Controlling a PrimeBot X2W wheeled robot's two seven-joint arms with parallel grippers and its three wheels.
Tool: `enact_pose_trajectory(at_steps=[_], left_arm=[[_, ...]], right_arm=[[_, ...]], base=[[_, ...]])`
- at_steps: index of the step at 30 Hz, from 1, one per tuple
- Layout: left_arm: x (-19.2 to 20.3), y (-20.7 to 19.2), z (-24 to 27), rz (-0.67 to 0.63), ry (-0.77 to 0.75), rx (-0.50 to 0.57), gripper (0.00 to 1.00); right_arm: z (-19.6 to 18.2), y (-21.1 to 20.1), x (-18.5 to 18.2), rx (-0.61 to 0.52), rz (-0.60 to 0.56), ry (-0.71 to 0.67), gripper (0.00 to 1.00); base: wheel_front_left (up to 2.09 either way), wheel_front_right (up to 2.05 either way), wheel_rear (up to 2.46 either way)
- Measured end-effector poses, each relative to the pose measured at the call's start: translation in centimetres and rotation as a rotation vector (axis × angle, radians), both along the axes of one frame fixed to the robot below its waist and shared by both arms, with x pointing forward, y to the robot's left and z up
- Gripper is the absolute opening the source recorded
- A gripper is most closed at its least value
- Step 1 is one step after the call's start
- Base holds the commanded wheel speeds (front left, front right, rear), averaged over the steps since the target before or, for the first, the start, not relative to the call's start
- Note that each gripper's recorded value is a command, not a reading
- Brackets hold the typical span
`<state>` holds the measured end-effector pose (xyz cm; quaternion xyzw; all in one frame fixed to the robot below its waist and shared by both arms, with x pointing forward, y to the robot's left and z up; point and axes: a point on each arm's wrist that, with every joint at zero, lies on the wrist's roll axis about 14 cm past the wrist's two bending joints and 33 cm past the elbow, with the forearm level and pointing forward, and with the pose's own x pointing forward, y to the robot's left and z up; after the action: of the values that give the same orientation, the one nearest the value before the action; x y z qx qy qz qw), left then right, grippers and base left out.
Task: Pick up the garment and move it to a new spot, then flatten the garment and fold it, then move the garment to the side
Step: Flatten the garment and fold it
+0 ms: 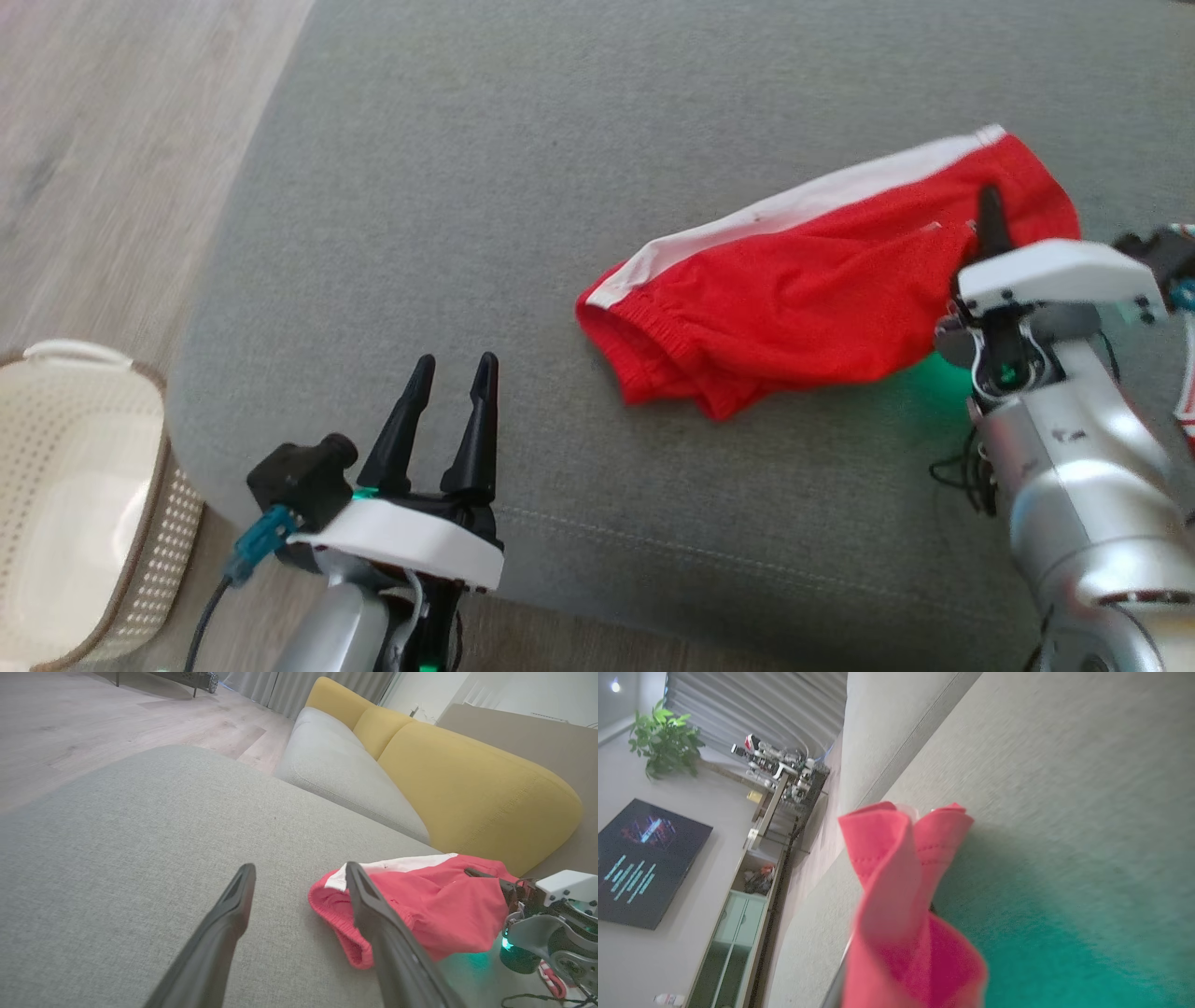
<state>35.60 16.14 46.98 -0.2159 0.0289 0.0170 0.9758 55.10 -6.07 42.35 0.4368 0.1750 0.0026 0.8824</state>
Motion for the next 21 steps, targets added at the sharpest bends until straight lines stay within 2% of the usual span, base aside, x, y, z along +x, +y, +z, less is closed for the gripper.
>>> enact_pose_trajectory(at_steps=[9,12,16,21], left_arm=[[0.1,-1.3,1.0,-0.036,-0.034,-0.008,1.00],[-0.5,-1.7,0.6,-0.042,-0.019,-0.015,1.00],[-0.5,-1.9,0.9,-0.049,-0.028,-0.010,1.00],[-0.7,-1.8,1.3,-0.046,-0.043,-0.004,1.00]], right_arm=[[-1.2,-5.9,-3.1,0.030,-0.199,0.029,0.00],[-3.0,-9.1,-5.6,-0.012,-0.265,0.062,0.00],[-1.8,-9.5,-5.4,-0.057,-0.249,0.007,0.00],[2.6,-6.0,-3.8,-0.077,-0.122,-0.143,0.00]], base=[[0.00,0.00,0.00],[0.00,0.00,0.00],[0.00,0.00,0.00],[0.00,0.00,0.00]])
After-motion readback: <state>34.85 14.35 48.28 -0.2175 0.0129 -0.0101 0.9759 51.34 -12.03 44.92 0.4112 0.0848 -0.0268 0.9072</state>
